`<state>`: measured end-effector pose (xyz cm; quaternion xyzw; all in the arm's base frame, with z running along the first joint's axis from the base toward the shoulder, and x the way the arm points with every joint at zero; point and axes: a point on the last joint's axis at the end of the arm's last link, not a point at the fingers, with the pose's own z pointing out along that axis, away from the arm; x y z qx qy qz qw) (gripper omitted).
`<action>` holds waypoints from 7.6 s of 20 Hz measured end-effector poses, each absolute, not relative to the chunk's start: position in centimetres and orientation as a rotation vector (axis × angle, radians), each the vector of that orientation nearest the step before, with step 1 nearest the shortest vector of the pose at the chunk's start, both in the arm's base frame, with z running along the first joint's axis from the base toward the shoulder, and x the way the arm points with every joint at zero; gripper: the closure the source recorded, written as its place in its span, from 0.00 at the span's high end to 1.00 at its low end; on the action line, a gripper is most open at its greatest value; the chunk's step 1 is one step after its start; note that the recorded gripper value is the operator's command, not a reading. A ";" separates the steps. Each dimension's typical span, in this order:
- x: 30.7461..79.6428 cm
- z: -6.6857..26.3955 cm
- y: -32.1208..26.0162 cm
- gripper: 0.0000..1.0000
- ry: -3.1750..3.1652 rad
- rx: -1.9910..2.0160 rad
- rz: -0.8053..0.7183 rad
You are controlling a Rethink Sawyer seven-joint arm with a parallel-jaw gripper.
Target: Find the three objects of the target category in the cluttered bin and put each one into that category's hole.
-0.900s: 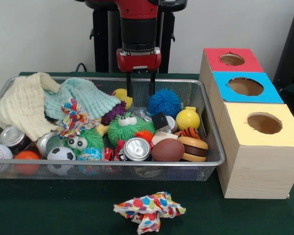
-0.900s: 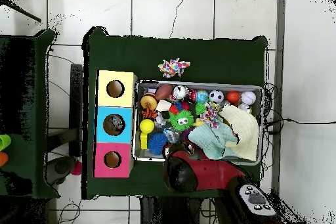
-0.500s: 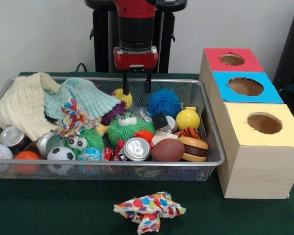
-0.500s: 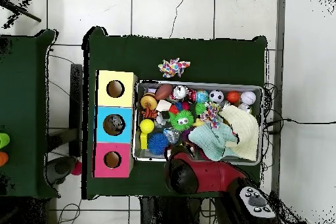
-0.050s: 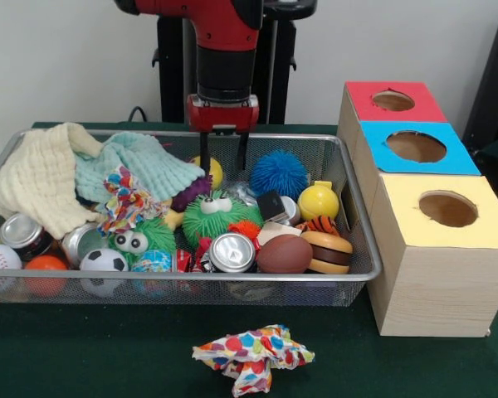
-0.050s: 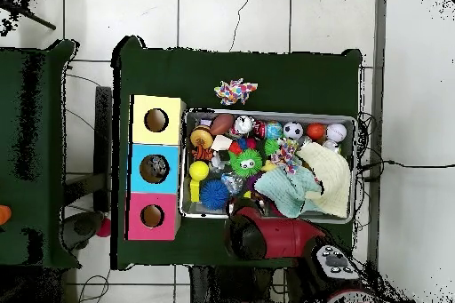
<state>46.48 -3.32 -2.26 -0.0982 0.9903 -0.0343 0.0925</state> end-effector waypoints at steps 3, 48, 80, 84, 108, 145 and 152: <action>46.9 -2.9 -3.4 1.00 2.913 -0.298 -0.113; 47.2 -6.0 -5.7 1.00 2.930 0.319 0.299; 48.2 -6.3 -3.9 1.00 2.858 0.576 0.590; 48.6 -6.2 -3.0 1.00 2.842 0.614 0.656; 48.8 -5.9 0.6 1.00 2.857 0.455 0.550; 48.2 -5.9 1.0 1.00 2.770 0.284 0.449; 49.1 -6.3 0.8 1.00 2.760 0.277 0.434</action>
